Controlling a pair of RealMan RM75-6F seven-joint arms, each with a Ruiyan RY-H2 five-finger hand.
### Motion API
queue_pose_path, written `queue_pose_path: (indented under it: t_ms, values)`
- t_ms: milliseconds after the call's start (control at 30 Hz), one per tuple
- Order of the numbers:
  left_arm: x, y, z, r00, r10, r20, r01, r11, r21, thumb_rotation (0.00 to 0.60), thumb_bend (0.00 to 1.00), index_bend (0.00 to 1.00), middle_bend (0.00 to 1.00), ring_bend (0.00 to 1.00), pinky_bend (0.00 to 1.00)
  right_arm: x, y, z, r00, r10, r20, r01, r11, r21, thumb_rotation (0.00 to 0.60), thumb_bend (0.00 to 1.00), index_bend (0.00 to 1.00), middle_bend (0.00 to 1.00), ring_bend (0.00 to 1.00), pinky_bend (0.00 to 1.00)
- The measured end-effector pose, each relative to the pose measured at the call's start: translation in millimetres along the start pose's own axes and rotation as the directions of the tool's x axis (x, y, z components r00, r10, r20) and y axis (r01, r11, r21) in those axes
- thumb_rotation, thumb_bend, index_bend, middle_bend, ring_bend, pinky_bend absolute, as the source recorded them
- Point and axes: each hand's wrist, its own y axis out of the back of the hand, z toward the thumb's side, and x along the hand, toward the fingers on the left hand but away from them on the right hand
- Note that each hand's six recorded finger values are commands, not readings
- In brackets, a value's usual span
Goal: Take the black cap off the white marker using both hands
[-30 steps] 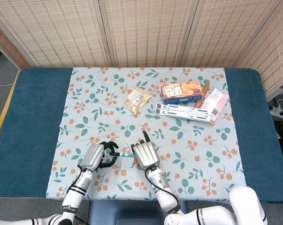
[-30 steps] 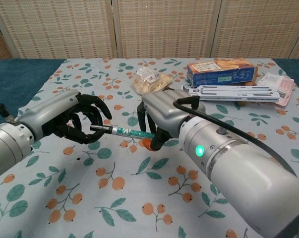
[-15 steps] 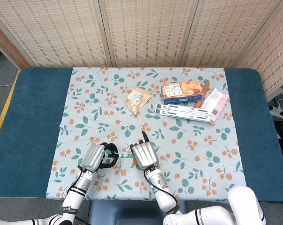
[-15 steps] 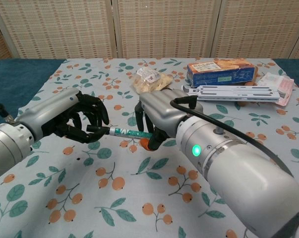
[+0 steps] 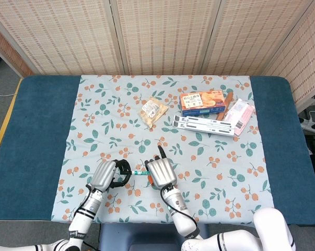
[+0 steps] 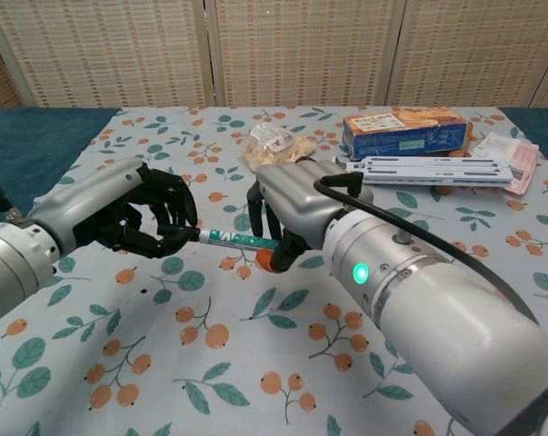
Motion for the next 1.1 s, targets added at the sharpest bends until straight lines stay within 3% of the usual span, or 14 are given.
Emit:
queue_pose_path:
  t_ms: [167, 367, 433, 833, 1000, 1100]
  values:
    - [0.9, 2.9, -0.1, 1.0, 0.029, -0.007, -0.029, 1.0, 0.004, 0.6, 0.65, 0.63, 0.73, 0.63, 0.98, -0.4, 2.5, 0.6, 1.0, -0.012, 0.002, 0.012, 1.0, -0.007, 0.6, 0.46, 0.79, 0.75, 0.39, 0.0]
    - [1.9, 8.1, 1.3, 0.996, 0.085, -0.018, -0.085, 0.996, -0.002, 0.6, 0.85, 0.76, 0.89, 0.76, 1.0, -0.3, 4.0, 0.9, 1.0, -0.018, 0.005, 0.018, 1.0, -0.016, 0.6, 0.46, 0.79, 0.75, 0.39, 0.0]
    - [2.2, 11.0, 1.3, 0.994, 0.107, -0.027, -0.107, 0.994, -0.016, 0.6, 0.88, 0.78, 0.92, 0.79, 1.0, 0.0, 4.5, 0.4, 1.0, -0.02, 0.006, 0.02, 1.0, -0.015, 0.6, 0.46, 0.79, 0.75, 0.39, 0.0]
    - [6.8, 35.4, -6.2, 0.979, 0.19, -0.067, -0.197, 0.974, -0.115, 0.6, 0.92, 0.8, 0.94, 0.81, 1.0, -0.2, 11.4, -14.1, 0.999, -0.037, 0.029, 0.037, 0.999, 0.02, 0.6, 0.46, 0.79, 0.75, 0.39, 0.0]
    - [7.4, 41.1, -9.3, 0.978, 0.204, -0.053, -0.208, 0.974, -0.086, 0.6, 0.88, 0.78, 0.91, 0.79, 1.0, 1.6, 9.6, -20.7, 0.999, -0.032, 0.034, 0.03, 0.998, 0.06, 0.6, 0.46, 0.79, 0.75, 0.39, 0.0]
    - [7.1, 34.8, -18.4, 0.985, 0.161, -0.066, -0.166, 0.982, -0.09, 0.6, 0.83, 0.74, 0.85, 0.74, 1.0, 3.7, 0.0, -30.3, 0.999, -0.02, 0.046, 0.015, 0.994, 0.11, 0.6, 0.46, 0.78, 0.75, 0.39, 0.0]
